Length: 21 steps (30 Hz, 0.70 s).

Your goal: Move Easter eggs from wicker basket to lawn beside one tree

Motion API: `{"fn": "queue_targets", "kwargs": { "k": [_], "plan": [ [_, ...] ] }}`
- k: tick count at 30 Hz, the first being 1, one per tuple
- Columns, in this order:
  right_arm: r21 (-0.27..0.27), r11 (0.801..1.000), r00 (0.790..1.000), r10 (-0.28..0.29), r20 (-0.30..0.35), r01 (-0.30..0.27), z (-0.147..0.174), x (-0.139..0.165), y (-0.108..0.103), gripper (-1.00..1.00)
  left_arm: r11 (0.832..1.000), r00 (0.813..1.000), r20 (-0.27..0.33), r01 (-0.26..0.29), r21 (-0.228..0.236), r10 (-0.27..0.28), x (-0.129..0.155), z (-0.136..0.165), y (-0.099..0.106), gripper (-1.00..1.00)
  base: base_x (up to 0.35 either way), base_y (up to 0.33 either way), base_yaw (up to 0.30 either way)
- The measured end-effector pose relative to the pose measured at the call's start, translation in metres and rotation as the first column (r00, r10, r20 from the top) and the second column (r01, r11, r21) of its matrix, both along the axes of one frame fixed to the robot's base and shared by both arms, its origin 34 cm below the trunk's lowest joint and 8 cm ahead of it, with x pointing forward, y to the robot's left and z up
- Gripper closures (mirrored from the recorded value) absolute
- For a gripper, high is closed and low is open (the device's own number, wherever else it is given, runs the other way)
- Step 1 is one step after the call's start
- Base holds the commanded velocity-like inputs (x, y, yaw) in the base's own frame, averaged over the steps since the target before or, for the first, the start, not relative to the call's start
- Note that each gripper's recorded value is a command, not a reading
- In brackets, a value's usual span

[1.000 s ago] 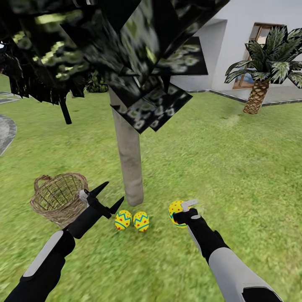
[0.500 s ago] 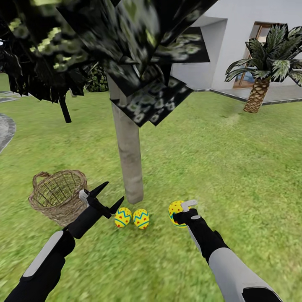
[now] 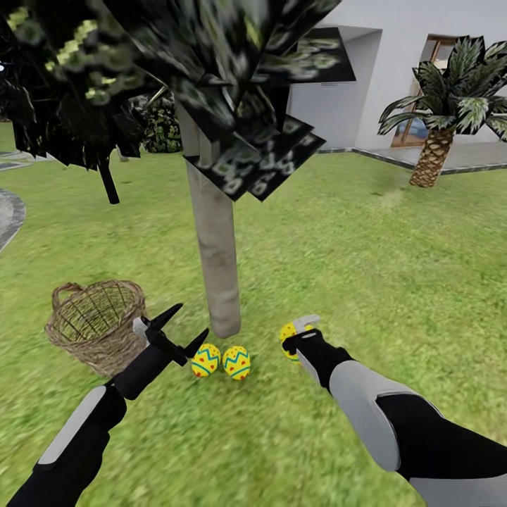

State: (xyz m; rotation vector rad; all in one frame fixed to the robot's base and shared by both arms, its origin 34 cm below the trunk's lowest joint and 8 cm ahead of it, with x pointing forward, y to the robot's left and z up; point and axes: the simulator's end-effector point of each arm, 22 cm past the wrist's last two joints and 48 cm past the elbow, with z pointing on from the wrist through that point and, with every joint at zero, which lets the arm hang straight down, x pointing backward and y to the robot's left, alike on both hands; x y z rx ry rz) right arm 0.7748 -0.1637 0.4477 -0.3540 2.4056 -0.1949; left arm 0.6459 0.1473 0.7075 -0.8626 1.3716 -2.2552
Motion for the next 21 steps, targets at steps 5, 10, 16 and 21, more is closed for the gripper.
{"fn": "queue_targets", "kwargs": {
  "k": [5, 10, 16, 21],
  "plan": [
    [0.008, 1.0, 1.0, 0.009, 0.01, -0.009, -0.015, -0.005, 0.003, 1.0, 1.0, 1.0, 0.001, 0.002, -0.004, -0.002, -0.003, -0.01, -0.003, -1.0, 0.0, 0.0, 0.0],
    [0.026, 0.999, 0.999, 0.021, 0.041, -0.022, -0.03, -0.01, 0.008, 1.0, 1.0, 1.0, 0.0, 0.002, -0.002, -0.002, -0.005, -0.022, -0.003, -1.0, 0.0, 0.0, 0.0],
    [0.029, 0.999, 0.999, 0.023, 0.047, -0.024, -0.043, -0.013, 0.008, 1.0, 1.0, 1.0, 0.0, 0.002, -0.001, -0.002, -0.009, -0.035, -0.003, -1.0, 0.0, 0.0, 0.0],
    [0.064, 0.996, 0.997, 0.052, 0.051, -0.055, -0.052, -0.014, 0.019, 1.0, 1.0, 1.0, 0.0, 0.002, -0.001, -0.002, -0.012, -0.047, -0.004, -1.0, 0.0, 0.0, 0.0]
  ]
}}
